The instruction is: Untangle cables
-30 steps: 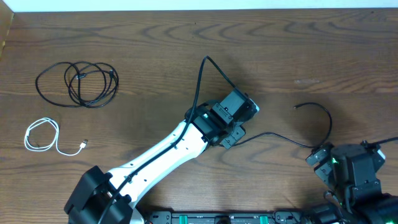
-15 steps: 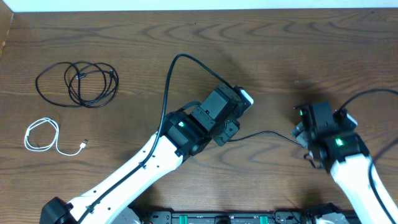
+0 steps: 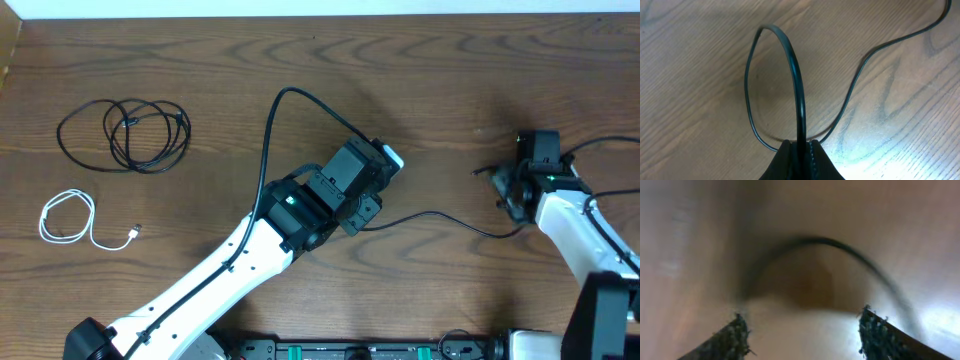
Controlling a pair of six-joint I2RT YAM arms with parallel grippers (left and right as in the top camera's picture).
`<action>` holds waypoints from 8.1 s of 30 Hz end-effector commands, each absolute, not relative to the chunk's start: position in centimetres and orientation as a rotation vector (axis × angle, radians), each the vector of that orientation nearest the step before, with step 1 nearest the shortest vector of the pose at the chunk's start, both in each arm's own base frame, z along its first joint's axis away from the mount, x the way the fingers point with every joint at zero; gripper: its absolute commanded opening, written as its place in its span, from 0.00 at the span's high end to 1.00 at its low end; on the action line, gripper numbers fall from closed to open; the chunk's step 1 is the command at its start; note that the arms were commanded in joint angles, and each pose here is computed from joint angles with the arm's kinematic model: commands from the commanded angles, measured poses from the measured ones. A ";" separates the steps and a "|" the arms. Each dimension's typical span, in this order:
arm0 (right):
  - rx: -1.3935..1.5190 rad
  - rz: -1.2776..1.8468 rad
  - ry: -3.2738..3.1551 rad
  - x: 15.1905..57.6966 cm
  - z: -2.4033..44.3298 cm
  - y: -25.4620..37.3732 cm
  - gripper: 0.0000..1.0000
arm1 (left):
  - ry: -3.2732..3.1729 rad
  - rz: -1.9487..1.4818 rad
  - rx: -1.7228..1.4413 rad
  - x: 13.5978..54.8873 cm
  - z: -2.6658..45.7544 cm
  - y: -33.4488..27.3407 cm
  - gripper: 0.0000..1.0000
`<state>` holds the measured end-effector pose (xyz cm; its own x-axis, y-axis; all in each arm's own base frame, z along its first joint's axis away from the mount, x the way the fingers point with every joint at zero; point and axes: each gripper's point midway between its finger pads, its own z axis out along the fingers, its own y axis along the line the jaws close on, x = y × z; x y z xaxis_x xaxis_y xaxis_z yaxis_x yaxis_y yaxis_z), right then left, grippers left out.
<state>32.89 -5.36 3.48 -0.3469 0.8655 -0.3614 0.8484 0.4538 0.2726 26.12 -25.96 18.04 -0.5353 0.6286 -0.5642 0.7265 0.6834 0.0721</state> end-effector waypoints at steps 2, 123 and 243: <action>1.398 0.118 2.232 35.4 2.7 -4.9 0.32 | 2.351 -0.230 0.982 26.3 18.2 -25.5 0.92; -0.788 1.050 1.816 25.6 34.2 21.3 0.88 | 2.543 -1.408 0.599 30.1 15.1 -25.5 0.92; 0.294 0.901 2.593 33.3 1.8 11.0 0.99 | 2.539 -0.169 1.026 29.7 2.8 -30.9 0.68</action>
<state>33.44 11.06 1.70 -0.9075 0.3281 -0.2622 0.0874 0.7582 0.6462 29.01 -31.70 3.17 -0.6554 0.6358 -0.4077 0.7011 0.7129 -0.0153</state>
